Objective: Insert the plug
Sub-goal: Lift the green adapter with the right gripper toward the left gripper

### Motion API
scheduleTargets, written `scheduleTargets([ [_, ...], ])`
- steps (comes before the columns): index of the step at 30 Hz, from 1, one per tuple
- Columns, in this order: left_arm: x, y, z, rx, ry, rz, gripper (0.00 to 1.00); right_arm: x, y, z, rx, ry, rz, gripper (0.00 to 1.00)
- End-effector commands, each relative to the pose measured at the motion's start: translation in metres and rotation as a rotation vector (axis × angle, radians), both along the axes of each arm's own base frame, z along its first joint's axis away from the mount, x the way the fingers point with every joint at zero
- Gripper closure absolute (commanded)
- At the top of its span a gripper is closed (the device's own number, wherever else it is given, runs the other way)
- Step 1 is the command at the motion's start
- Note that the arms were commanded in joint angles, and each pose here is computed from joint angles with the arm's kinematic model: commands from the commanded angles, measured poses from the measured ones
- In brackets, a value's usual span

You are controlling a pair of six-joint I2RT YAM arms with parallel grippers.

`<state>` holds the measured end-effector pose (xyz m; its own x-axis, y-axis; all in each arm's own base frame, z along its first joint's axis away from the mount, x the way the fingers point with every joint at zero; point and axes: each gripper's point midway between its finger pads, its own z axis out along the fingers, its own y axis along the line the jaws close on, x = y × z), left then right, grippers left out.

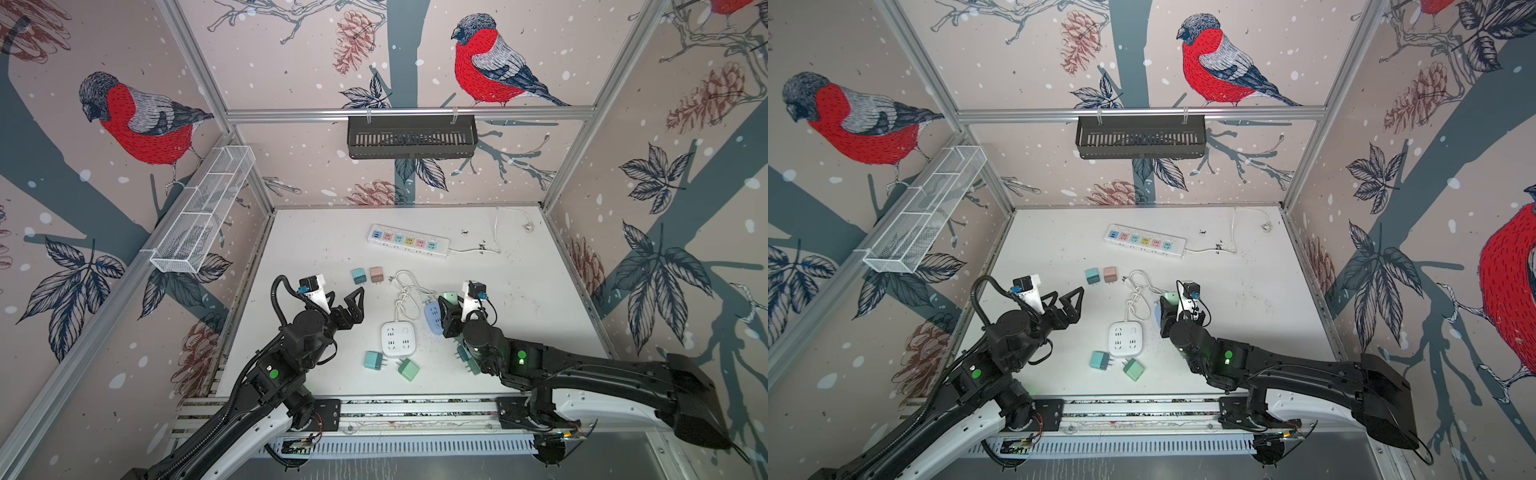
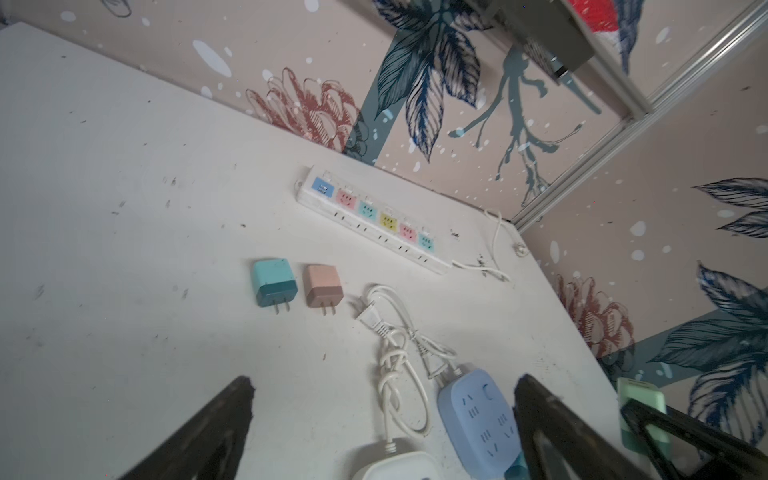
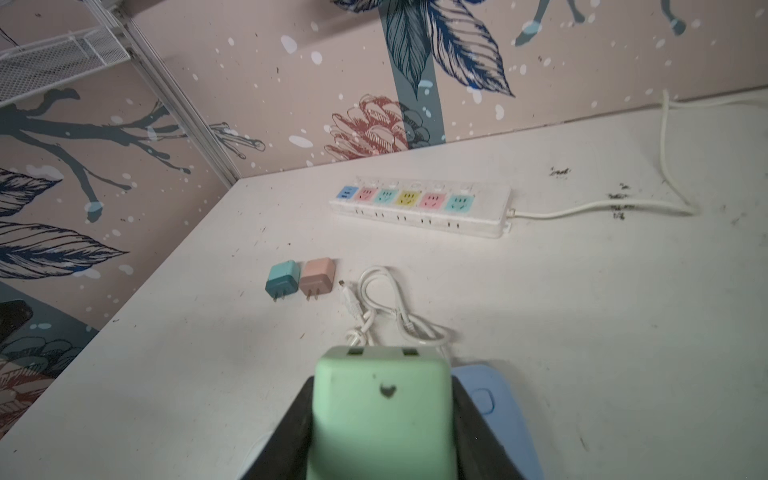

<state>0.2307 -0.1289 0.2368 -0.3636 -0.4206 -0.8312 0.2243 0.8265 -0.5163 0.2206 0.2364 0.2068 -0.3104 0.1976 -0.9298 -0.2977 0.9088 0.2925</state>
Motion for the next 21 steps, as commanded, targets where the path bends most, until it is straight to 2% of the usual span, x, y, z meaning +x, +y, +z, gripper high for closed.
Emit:
scheduleTargets([
  [1,-0.004,-0.008,0.040,-0.072,-0.137,-0.059,0.03,0.013,-0.013,0.033,-0.056,-0.160,-0.064,0.98],
  [3,-0.007,-0.008,0.051,-0.097,-0.189,-0.071,0.03,0.021,-0.026,0.037,-0.080,-0.178,-0.124,0.99],
  [4,-0.009,-0.009,0.057,-0.100,-0.218,-0.081,0.03,0.024,-0.026,0.042,-0.101,-0.206,-0.105,0.99],
  [8,-0.014,-0.018,0.074,-0.071,-0.295,-0.145,0.03,0.019,-0.008,0.058,-0.150,-0.340,0.097,0.99],
  [13,-0.017,-0.045,0.084,-0.029,-0.331,-0.280,0.04,0.013,-0.004,0.063,-0.196,-0.468,0.206,1.00],
  [15,-0.015,-0.058,0.083,-0.010,-0.323,-0.336,0.07,0.010,0.002,0.061,-0.225,-0.507,0.249,1.00],
  [18,-0.016,-0.081,0.082,0.011,-0.309,-0.439,0.22,0.000,0.023,0.055,-0.288,-0.572,0.376,1.00],
  [21,-0.018,-0.099,0.079,0.021,-0.299,-0.532,0.26,-0.014,0.040,0.047,-0.341,-0.637,0.500,1.00],
])
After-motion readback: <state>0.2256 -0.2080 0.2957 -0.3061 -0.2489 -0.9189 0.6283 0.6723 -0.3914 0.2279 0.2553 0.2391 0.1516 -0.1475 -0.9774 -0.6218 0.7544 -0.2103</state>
